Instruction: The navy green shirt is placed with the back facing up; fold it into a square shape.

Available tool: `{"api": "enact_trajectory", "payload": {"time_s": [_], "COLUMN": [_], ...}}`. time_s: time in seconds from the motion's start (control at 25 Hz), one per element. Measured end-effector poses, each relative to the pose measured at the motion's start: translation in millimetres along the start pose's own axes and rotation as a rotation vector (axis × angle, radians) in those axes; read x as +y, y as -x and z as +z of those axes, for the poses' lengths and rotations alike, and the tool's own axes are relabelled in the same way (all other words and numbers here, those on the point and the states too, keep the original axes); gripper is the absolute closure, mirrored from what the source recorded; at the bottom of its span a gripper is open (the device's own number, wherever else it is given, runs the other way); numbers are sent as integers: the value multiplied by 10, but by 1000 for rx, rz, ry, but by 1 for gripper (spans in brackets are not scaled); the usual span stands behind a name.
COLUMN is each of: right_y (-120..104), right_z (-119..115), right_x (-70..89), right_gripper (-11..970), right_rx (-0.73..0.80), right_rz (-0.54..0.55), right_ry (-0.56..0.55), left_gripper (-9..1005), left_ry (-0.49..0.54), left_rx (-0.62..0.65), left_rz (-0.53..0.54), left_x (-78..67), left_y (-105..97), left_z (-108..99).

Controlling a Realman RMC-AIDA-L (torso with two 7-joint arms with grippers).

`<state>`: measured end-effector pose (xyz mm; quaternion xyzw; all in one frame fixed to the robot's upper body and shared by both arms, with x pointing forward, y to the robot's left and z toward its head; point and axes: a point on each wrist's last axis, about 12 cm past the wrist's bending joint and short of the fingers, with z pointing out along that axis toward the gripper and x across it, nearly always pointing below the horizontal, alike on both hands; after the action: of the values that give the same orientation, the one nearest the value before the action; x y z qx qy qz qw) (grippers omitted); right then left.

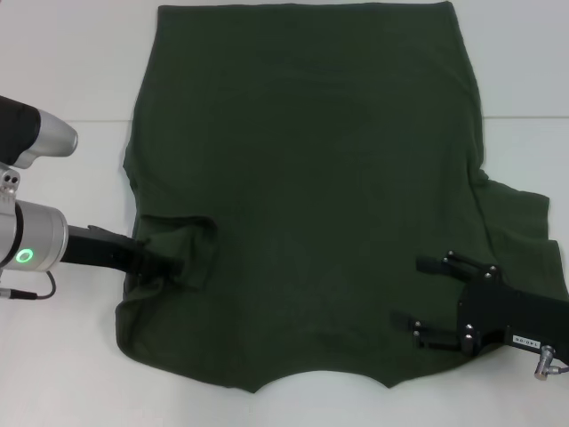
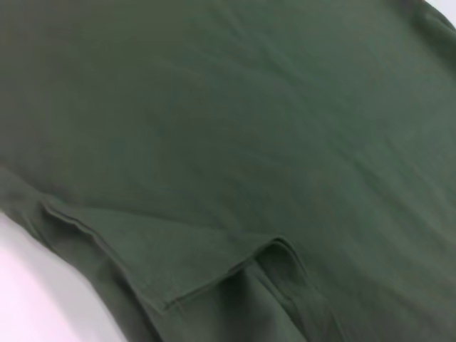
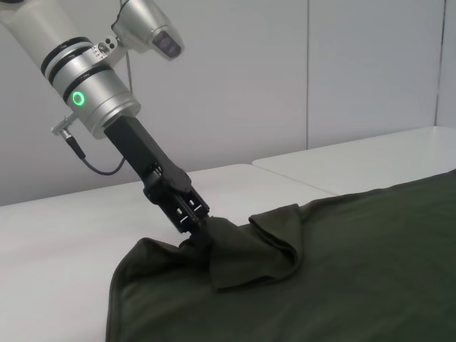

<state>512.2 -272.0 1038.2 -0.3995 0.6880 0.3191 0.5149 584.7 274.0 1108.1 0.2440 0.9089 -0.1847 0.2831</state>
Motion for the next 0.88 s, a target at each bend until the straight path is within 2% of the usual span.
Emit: {"api": "enact_trajectory", "payload": {"time_s": [0.12, 0.36, 0.56, 0.68, 0.8, 0.88], "right_y": [0, 10, 10, 15, 18, 15], "right_z": [0, 13, 22, 30, 36, 43], "right_x": [0, -3, -8, -14, -20, -20], "right_gripper": [39, 40, 41, 42, 42, 43], "right_rx": [0, -2, 0, 0, -2, -3], "right_rz": [3, 38, 39, 38, 40, 45], "right_ry": [0, 3, -1, -3, -7, -9], "left_gripper": [350, 352, 354, 355, 356, 357], "left_ry": [-9, -137, -235, -259, -261, -246], "left_rx": [-10, -32, -30, -44, -91, -143], "left_rz": [-13, -59, -86, -111, -199, -339], "left_x": [12, -6, -32, -35, 27, 134], "left_y": [3, 2, -54, -41, -16, -9], "left_z": [-27, -124, -102, -95, -141, -210]}}
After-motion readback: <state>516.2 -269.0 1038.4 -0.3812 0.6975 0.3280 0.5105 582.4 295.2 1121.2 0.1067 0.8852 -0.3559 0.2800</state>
